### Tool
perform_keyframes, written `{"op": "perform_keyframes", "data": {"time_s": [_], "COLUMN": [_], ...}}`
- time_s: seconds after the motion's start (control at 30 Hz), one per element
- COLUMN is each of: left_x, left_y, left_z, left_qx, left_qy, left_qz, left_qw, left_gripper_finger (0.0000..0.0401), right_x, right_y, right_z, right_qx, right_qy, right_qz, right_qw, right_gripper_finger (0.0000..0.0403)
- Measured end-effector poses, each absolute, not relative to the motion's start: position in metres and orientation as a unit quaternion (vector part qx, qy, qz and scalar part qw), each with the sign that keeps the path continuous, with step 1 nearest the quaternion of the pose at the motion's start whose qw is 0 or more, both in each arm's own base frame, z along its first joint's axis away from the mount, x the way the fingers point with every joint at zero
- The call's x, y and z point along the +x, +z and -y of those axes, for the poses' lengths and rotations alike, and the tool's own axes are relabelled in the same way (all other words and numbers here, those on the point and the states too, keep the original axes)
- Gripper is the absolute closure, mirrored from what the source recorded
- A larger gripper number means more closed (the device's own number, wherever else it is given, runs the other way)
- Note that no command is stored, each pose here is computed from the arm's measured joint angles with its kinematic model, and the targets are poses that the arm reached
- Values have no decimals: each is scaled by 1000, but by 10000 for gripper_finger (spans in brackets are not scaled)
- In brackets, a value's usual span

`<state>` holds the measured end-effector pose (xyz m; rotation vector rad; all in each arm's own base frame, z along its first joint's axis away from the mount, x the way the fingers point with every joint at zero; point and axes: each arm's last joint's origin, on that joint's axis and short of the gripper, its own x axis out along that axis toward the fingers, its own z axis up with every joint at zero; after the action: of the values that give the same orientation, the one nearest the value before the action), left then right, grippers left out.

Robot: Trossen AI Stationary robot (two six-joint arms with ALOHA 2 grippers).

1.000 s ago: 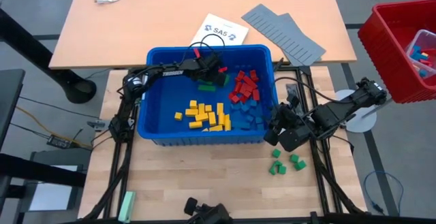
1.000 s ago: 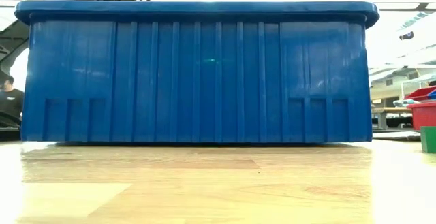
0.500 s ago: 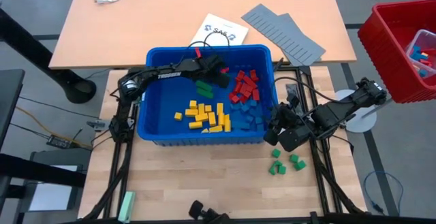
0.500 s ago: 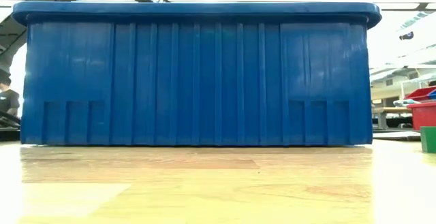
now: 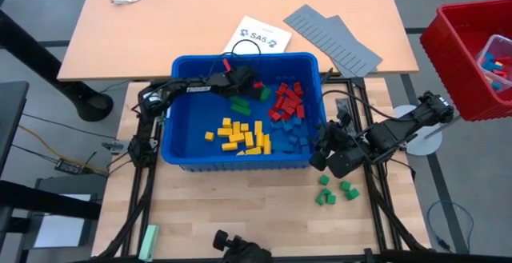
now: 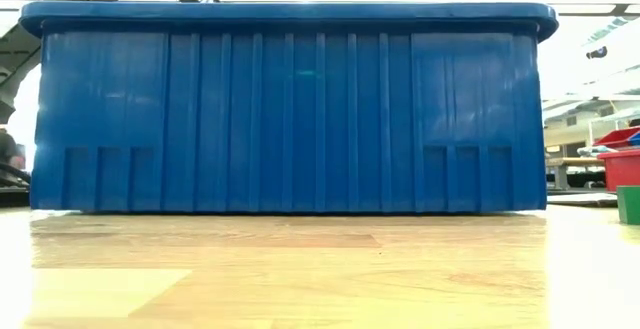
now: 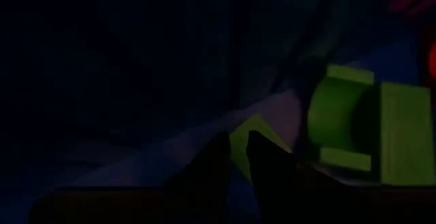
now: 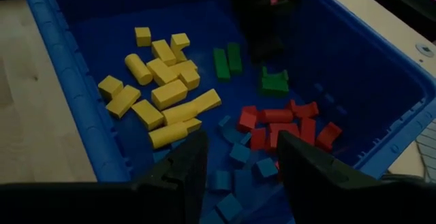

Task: Sort blocks
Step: Remove the green block from the blue bin

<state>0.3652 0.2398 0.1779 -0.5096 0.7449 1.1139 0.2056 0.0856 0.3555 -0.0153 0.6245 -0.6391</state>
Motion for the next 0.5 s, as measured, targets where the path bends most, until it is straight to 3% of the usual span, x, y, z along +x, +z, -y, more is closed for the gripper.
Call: {"op": "perform_keyframes", "data": {"time_s": [0.17,0.5], "left_x": [365,362], "left_y": [165,156], "left_z": [-240,-237], "left_qx": [-248,-257], "left_qy": [504,453], "left_qz": [-299,-348], "left_qw": [771,779], "left_gripper_finger": [337,337], "right_x": [206,206], "right_y": [356,356], "right_z": [-86,-85], "right_qx": [-7,-8], "right_qy": [-309,-312], "right_qz": [-302,-300], "right_qw": [902,901], "right_gripper_finger": [241,241]}}
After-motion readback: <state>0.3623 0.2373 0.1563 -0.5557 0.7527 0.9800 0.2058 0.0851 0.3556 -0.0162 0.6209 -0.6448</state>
